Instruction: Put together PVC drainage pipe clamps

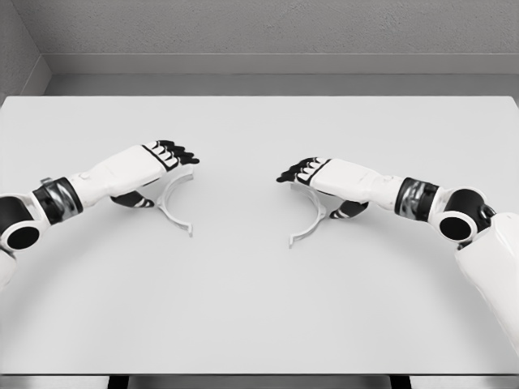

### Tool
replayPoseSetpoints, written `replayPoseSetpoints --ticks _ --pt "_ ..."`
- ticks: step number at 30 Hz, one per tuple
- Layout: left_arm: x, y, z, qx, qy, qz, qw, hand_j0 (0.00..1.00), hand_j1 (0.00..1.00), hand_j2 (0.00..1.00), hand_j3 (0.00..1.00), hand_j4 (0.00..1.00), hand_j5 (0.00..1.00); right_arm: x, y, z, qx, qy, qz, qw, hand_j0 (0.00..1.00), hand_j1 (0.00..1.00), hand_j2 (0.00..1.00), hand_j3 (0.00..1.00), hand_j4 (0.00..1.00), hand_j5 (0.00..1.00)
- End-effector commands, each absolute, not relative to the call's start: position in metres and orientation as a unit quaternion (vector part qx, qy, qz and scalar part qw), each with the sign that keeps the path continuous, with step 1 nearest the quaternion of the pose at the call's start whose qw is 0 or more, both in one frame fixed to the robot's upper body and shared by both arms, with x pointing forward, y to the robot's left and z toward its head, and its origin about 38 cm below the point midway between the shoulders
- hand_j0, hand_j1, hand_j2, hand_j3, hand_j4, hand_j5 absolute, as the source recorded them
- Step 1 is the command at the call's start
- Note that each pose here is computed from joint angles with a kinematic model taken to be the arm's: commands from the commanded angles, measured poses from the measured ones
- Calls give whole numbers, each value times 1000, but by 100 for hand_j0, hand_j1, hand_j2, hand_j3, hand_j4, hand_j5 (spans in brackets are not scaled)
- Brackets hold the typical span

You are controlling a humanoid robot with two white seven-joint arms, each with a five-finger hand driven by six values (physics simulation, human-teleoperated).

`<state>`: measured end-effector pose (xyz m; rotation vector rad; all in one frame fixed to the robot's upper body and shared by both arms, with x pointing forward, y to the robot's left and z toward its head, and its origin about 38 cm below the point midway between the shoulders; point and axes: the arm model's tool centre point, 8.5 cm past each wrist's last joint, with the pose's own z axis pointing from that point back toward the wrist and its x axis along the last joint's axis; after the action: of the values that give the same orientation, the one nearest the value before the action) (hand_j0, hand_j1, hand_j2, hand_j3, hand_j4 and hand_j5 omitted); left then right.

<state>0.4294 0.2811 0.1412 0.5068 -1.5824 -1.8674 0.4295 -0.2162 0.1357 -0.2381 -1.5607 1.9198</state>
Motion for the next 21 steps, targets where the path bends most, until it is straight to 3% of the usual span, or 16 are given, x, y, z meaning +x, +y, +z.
replayPoseSetpoints --ticks 1,21 --pt "430 281 140 191 -603 -706 319 100 100 100 100 100 100 430 -215 138 -89 -599 727 322 100 100 100 100 100 100" --pt "431 277 136 186 -604 -705 322 100 100 100 100 100 100 431 -198 140 -79 -607 727 311 100 100 100 100 100 100"
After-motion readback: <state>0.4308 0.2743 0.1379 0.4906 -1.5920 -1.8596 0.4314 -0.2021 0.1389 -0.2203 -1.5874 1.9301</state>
